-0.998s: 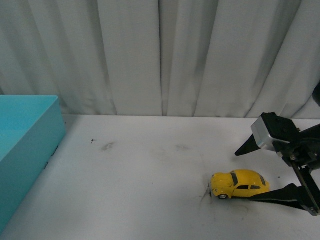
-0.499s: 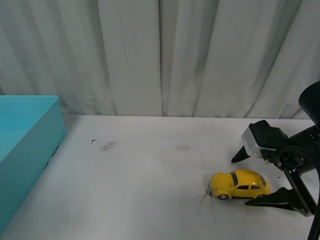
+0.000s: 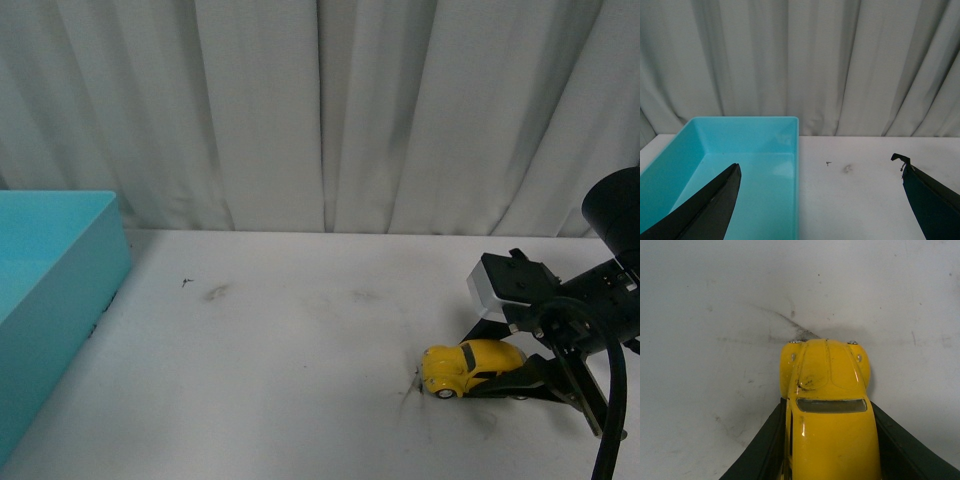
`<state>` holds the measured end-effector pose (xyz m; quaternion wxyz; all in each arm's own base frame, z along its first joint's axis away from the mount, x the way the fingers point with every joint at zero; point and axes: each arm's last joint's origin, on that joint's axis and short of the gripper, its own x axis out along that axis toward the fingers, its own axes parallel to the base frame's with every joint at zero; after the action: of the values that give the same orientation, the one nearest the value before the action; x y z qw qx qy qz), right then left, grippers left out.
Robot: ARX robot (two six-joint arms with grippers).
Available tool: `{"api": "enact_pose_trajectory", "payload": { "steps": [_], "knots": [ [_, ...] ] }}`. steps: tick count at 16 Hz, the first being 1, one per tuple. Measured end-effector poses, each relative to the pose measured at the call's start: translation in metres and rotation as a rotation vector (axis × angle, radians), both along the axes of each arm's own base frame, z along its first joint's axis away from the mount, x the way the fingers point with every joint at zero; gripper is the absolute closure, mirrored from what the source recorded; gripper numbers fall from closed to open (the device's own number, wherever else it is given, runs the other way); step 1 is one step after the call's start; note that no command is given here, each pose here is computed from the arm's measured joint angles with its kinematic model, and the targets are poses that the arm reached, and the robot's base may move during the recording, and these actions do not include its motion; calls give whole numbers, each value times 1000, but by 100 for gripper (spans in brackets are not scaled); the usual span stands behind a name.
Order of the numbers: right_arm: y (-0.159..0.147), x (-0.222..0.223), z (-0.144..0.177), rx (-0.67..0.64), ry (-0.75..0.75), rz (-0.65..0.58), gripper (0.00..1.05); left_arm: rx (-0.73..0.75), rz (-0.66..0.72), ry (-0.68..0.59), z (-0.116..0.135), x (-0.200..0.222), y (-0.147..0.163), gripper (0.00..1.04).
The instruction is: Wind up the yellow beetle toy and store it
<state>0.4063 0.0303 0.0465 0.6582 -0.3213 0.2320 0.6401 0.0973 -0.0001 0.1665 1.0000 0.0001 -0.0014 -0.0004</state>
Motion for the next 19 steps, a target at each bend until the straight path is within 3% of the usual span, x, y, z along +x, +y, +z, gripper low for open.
{"api": "enact_pose_trajectory", "payload": {
  "steps": [5, 11, 19],
  "knots": [
    [-6, -2, -2, 7, -13, 4, 62, 0, 0, 0, 0, 0, 0, 7],
    [-51, -20, -9, 37, -4, -30, 62, 0, 0, 0, 0, 0, 0, 7],
    [-105, -44, -10, 36, 37, -171, 62, 0, 0, 0, 0, 0, 0, 7]
  ]
}}
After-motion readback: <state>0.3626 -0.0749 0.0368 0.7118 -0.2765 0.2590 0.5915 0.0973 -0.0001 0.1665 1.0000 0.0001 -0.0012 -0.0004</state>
